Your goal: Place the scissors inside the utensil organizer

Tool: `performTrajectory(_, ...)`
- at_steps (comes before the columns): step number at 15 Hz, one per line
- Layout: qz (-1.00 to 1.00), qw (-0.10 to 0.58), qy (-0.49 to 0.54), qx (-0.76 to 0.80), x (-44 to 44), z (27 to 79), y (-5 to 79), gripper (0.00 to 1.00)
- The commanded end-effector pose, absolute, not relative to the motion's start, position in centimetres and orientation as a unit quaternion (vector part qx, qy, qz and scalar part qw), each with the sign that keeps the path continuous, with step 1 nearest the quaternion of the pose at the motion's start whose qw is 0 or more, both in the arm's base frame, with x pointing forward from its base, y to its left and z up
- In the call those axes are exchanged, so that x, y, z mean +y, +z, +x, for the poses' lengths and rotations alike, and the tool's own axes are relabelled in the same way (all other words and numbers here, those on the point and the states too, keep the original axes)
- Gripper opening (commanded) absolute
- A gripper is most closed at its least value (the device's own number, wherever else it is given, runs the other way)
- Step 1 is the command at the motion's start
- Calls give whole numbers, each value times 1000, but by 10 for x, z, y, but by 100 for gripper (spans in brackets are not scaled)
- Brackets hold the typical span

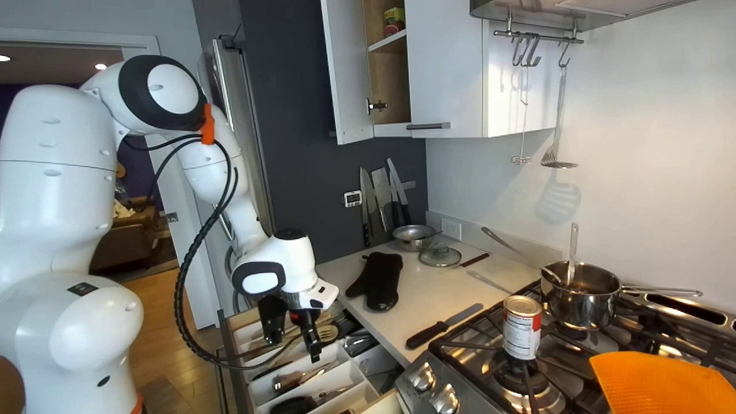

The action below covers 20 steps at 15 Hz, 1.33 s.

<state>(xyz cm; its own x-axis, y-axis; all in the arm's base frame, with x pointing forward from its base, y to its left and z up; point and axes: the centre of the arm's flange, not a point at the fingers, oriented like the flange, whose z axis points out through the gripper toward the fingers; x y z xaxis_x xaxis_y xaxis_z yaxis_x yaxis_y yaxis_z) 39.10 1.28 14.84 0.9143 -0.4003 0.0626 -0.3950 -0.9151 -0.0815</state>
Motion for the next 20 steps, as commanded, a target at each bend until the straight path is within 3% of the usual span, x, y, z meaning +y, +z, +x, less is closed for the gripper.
performTrajectory(1, -983, -2, -63, 174, 29, 385, 219, 78)
performTrajectory(4, -985, -16, -86, 148, 32, 391, 242, 99)
performTrajectory(5, -985, -23, -101, 138, 31, 398, 250, 100)
performTrajectory(16, -981, -13, -160, 106, 39, 415, 311, 100)
performTrajectory(18, -984, -7, -142, 107, 40, 410, 308, 100)
performTrajectory(19, -981, -18, -163, 102, 31, 451, 259, 100)
performTrajectory(20, -982, -18, -162, 101, 33, 451, 260, 100)
